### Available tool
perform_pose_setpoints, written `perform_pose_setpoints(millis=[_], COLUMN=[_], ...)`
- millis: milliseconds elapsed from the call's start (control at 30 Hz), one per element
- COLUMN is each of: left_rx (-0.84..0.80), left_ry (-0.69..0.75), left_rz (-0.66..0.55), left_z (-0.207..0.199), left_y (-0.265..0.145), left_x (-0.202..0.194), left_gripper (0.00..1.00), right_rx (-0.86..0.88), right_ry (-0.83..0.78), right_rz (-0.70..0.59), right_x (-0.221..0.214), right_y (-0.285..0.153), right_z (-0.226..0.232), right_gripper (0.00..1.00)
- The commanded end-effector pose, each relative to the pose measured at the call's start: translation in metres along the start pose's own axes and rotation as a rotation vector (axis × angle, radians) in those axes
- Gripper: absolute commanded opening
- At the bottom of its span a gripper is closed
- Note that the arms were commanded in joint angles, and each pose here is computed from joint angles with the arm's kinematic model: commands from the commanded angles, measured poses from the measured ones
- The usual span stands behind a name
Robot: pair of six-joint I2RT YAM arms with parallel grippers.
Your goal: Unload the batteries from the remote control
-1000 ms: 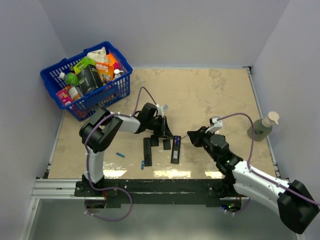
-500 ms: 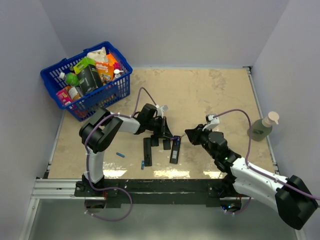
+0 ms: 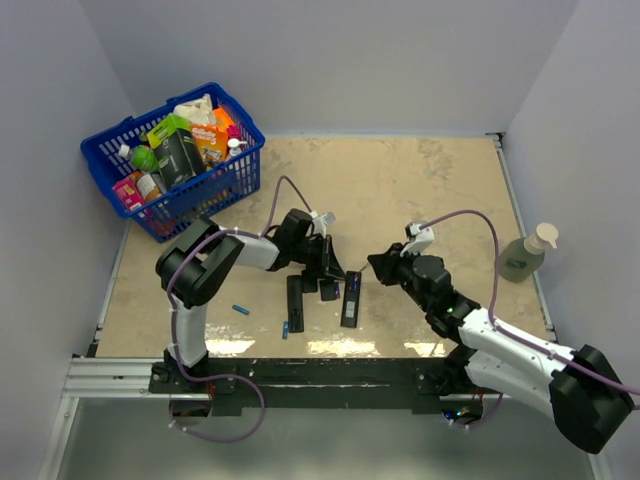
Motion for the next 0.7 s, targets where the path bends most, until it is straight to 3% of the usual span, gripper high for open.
perform_pose_setpoints(millis=[0,233,400,667], left_rx=[0.079,0.092,0.084,0.066], left_ry=[0.043,0.108,0.089,0.092], left_rz=[0.009,-0.057,-0.075,-0.083], left_z=[-0.001,-0.025,-0.027,-0.027], left_y=[-0.006,-0.014,-0.016,-0.015], left_x=[0.001,0.028,0.030,0.030], left_gripper=[0.06,0.17,0.18,0.23], right_rx=[0.041,0.134,-0.010,-0.068], right_ry=[-0.031,-0.091,-0.102,-0.124], right_rz=[-0.037,0.012,0.088,0.117], right_x=[0.029,0.047,0.043,0.044], right_y=[0.001,-0.005,-0.011,-0.015], right_z=[0.018,0.039,0.023,0.017], right_gripper=[0.00,0.00,0.00,0.00])
Point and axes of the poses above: each gripper's point midway between its finger pads, its own y axis out along the fingers, its own z axis along the line the jaws close on, x = y × z, the point moved 6 cm from there along -y, back along the fingers, and after that the axes turned 1 degree about -y, right-handed, at the moved point
